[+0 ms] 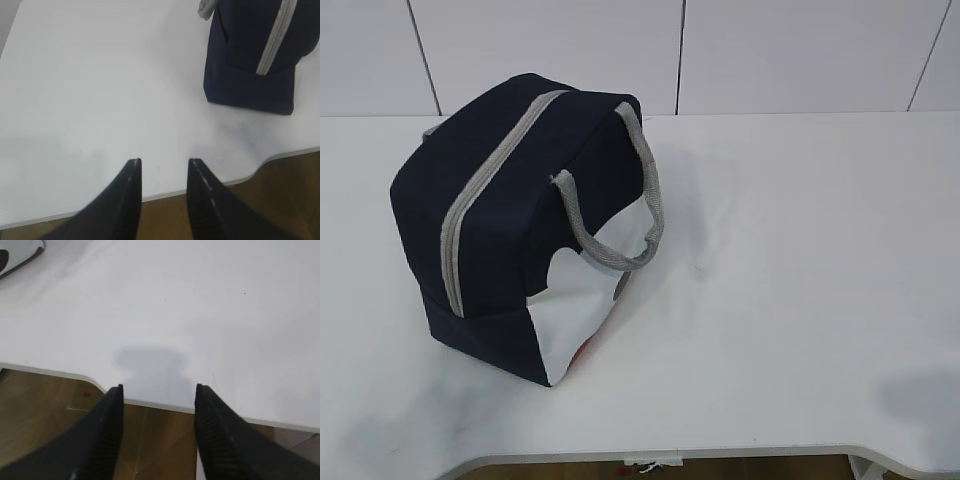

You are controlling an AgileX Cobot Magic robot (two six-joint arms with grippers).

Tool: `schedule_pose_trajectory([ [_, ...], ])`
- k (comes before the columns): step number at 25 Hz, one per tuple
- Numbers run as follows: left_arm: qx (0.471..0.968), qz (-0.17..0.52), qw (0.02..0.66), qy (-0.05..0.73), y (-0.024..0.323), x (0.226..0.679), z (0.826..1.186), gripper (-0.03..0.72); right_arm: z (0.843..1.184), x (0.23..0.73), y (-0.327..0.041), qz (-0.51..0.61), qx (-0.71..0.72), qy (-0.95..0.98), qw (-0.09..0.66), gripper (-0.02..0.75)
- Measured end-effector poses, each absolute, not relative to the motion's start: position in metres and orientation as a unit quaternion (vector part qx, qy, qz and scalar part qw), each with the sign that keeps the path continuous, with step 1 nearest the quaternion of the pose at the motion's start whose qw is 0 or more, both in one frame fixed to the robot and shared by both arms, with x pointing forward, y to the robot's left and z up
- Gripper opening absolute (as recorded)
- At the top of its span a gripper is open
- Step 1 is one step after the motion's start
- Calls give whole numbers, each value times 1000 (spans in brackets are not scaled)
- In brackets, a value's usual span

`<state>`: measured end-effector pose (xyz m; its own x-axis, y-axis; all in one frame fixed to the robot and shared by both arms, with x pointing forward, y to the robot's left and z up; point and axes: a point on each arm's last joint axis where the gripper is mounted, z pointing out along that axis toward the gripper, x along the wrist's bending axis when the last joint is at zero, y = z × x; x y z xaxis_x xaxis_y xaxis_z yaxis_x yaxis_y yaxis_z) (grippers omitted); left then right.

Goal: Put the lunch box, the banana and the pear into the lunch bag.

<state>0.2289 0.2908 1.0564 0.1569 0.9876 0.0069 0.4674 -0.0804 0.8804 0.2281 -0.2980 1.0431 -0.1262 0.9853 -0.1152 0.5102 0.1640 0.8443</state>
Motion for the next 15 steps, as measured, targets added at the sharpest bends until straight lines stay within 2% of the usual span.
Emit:
schedule_pose_trajectory([
  [15, 654, 335, 388, 556, 291, 229, 1056, 235, 1043, 229, -296, 295, 618, 616, 389, 382],
])
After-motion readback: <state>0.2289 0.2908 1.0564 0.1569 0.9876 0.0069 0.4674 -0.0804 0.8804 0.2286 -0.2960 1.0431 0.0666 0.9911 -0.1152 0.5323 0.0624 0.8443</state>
